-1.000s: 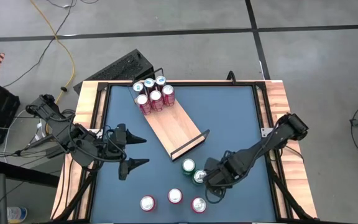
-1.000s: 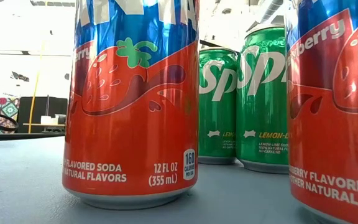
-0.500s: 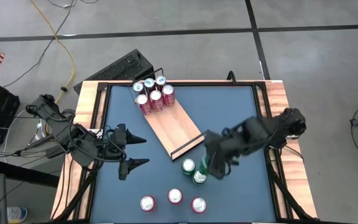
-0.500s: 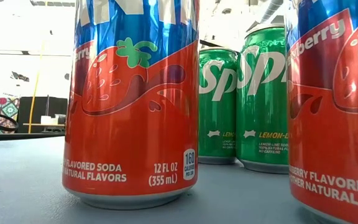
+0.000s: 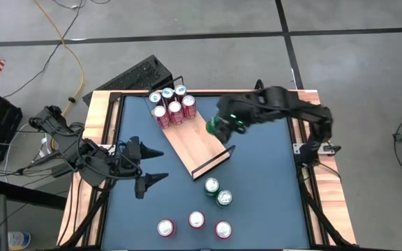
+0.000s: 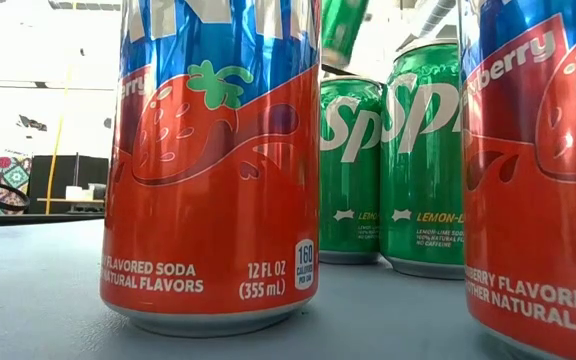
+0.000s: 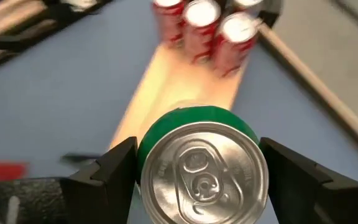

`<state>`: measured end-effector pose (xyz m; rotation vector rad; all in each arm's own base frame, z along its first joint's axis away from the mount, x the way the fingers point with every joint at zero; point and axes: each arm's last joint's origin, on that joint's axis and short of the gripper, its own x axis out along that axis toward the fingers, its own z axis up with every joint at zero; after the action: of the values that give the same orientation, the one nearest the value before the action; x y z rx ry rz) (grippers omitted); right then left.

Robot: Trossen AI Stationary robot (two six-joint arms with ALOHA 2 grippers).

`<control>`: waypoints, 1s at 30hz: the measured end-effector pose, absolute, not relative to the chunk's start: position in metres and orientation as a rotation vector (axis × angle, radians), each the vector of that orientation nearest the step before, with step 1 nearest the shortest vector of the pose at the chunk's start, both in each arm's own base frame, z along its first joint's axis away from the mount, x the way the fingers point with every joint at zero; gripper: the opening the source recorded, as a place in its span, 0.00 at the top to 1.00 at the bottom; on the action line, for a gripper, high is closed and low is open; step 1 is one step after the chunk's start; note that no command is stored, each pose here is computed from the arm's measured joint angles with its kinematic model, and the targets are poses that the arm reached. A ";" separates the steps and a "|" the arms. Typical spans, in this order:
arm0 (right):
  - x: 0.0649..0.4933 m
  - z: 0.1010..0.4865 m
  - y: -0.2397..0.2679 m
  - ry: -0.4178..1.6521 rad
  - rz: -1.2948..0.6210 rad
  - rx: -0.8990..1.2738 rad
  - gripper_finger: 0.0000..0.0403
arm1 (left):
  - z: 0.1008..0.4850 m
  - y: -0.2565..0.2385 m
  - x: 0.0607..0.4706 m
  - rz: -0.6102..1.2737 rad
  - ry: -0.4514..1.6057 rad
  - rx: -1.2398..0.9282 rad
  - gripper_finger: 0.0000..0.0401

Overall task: Place canned beverage on shelf
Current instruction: Put the bottom green soda can on the shelf

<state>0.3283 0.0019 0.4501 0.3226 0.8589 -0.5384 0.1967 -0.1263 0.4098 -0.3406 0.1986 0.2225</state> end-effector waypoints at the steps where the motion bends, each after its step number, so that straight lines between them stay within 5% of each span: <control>1: 0.337 0.445 -0.005 0.862 -0.544 0.317 0.29 | 0.410 -0.126 0.197 0.230 0.195 -0.342 0.12; 21: 0.443 0.310 -0.054 1.204 -0.500 0.238 0.29 | 0.410 -0.124 0.196 0.288 0.171 -0.343 0.12; 30: 0.452 0.289 -0.068 1.207 -0.599 0.315 0.29 | 0.410 -0.123 0.196 0.305 0.165 -0.338 0.12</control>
<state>0.4521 -0.0678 0.2893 0.3152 1.2068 -0.5994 0.1965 -0.1235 0.4101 -0.3376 0.1653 0.3054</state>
